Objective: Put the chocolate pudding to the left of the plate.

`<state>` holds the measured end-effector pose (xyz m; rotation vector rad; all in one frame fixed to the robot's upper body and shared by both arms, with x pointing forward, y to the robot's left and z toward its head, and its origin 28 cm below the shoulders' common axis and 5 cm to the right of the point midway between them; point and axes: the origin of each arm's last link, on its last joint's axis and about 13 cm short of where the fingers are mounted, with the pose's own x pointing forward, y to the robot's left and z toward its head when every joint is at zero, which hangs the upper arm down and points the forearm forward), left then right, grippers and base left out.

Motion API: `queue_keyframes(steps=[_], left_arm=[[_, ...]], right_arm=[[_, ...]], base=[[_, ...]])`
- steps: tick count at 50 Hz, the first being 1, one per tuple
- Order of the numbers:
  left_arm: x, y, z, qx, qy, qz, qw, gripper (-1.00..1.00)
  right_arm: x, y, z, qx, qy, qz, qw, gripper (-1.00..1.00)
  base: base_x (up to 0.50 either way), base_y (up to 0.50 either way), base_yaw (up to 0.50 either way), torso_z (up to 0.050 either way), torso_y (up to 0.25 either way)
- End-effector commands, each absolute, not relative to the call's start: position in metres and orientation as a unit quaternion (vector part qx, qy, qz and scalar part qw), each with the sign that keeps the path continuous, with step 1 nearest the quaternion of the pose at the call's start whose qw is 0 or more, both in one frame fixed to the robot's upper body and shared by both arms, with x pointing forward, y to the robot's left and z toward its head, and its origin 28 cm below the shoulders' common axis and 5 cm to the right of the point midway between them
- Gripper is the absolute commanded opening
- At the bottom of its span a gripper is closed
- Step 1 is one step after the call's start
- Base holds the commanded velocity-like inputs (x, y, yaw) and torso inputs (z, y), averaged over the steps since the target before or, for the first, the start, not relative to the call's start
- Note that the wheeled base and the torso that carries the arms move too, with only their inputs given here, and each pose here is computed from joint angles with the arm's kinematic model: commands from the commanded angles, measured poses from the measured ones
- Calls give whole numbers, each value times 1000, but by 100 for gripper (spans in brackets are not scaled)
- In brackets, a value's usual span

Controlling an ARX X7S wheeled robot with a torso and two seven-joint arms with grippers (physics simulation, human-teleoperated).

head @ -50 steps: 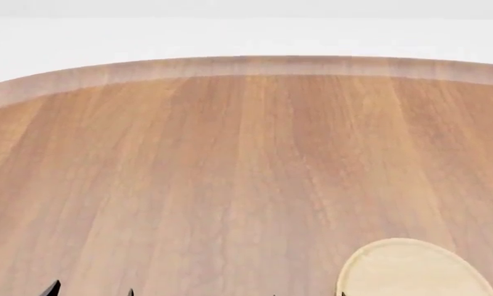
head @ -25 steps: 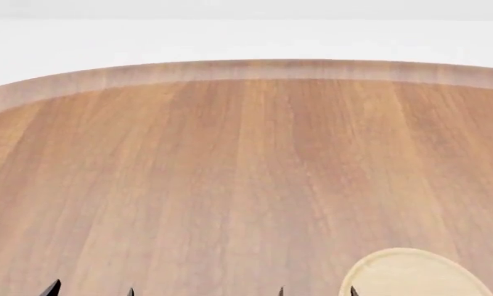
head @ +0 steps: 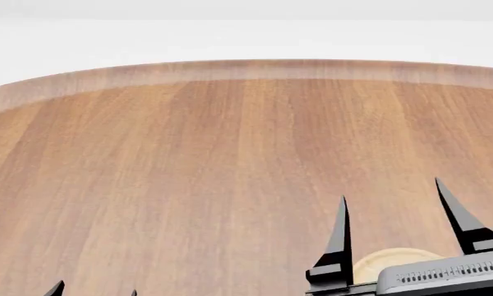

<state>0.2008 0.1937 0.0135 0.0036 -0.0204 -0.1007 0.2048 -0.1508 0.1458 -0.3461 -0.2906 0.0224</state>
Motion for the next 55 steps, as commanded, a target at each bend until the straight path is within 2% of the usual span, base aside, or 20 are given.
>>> queue_keyframes(steps=[1,3,4,9,11,14,15,16,24,26,28,46,55], left_arm=[[203,195,12,0,-6,-51,999,100],[205,197,10,-2,-3,-46,999,100],[205,196,11,-2,-3,-45,999,100],[206,197,10,0,-2,-45,999,100],[206,197,9,-1,-2,-45,999,100],[206,196,10,1,-2,-46,999,100],[206,196,10,0,-2,-46,999,100],[206,196,10,0,-2,-46,999,100],[206,196,9,3,-1,-49,999,100],[206,195,10,3,-2,-49,999,100],[206,195,9,4,-2,-50,999,100],[205,194,8,8,0,-52,999,100],[204,193,7,7,1,-54,999,100]], right_arm=[[174,-175,210,-335,-158,117,921,100],[171,-177,216,-357,-144,163,908,100],[163,-178,221,-381,-139,235,883,100],[150,-183,238,-412,-50,379,827,100],[148,-185,244,-409,-38,402,818,100],[146,-191,251,-428,21,440,790,100],[147,-194,251,-427,44,439,790,100],[148,-196,249,-449,66,444,773,100],[154,-200,236,-434,95,471,762,100],[156,-191,205,-389,150,506,755,100],[167,-187,217,-414,115,491,757,100],[176,-177,161,-356,157,532,752,100],[184,-187,146,-323,168,525,769,100]], base=[[0,0,0,0,0],[0,0,0,0,0],[0,0,0,0,0],[0,0,0,0,0],[0,0,0,0,0],[0,0,0,0,0],[0,0,0,0,0],[0,0,0,0,0],[0,0,0,0,0],[0,0,0,0,0],[0,0,0,0,0],[0,0,0,0,0],[0,0,0,0,0]])
